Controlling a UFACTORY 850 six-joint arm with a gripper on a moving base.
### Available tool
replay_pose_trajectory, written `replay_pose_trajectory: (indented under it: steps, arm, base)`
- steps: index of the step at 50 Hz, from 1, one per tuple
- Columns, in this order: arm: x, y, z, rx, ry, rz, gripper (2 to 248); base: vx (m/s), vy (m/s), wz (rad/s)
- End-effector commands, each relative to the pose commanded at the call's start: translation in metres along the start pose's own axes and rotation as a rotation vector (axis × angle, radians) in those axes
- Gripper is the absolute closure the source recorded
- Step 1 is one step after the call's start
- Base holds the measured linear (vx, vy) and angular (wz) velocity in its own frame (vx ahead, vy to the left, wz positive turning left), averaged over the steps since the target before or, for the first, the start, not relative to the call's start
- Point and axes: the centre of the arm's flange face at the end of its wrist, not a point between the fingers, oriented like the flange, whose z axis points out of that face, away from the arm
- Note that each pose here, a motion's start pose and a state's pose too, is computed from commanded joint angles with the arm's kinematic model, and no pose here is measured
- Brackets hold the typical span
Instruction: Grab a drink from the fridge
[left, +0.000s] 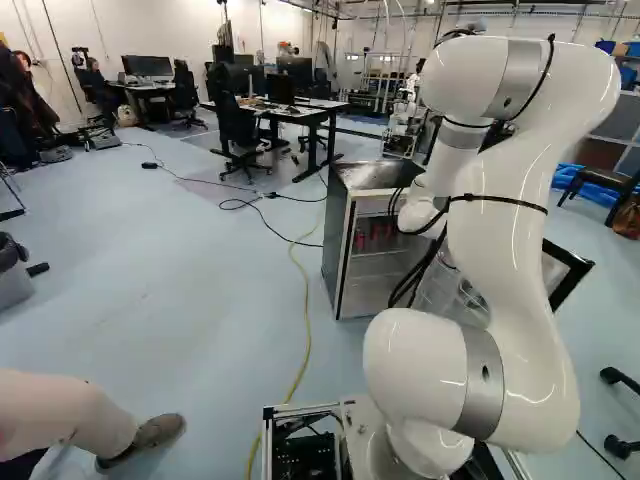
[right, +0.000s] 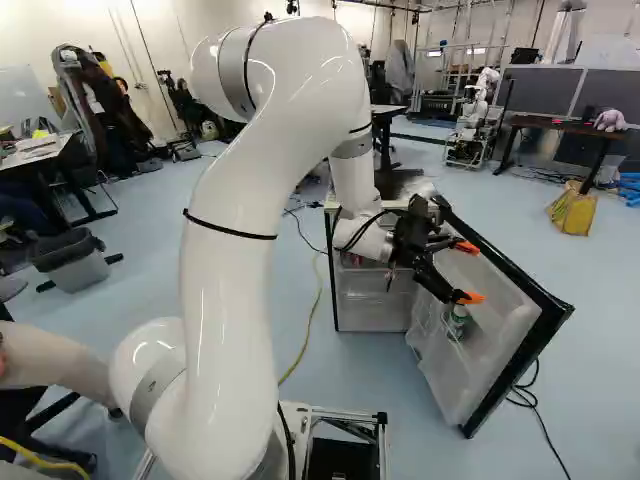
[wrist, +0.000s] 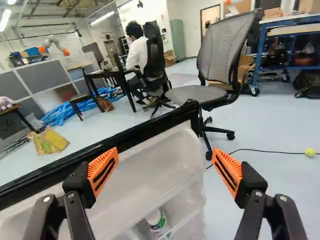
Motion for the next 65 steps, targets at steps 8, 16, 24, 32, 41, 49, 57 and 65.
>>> replay_pose_trajectory:
  steps: [8, 16, 24, 32, 41, 49, 57, 65]
  arm:
    - [0.003, 0.01, -0.009, 0.082, -0.008, -0.042, 3]
    - [0.006, 0.02, -0.018, 0.163, -0.017, -0.081, 3]
    - [0.01, 0.03, -0.025, 0.241, -0.025, -0.117, 3]
    - [0.013, 0.037, -0.028, 0.312, -0.032, -0.145, 3]
    - [0.016, 0.044, -0.03, 0.388, -0.038, -0.174, 3]
    - [0.019, 0.051, -0.032, 0.454, -0.048, -0.2, 3]
    - [0.021, 0.058, -0.035, 0.52, -0.06, -0.225, 3]
    - [0.023, 0.065, -0.037, 0.584, -0.071, -0.249, 3]
  base:
    - [0.0, 0.0, 0.0]
    - [0.0, 0.0, 0.0]
    - [0.0, 0.0, 0.0]
    - [0.0, 0.0, 0.0]
    - [0.0, 0.0, 0.0]
    - [0.0, 0.0, 0.0]
    - [0.0, 0.0, 0.0]
    - [0.0, 0.0, 0.0]
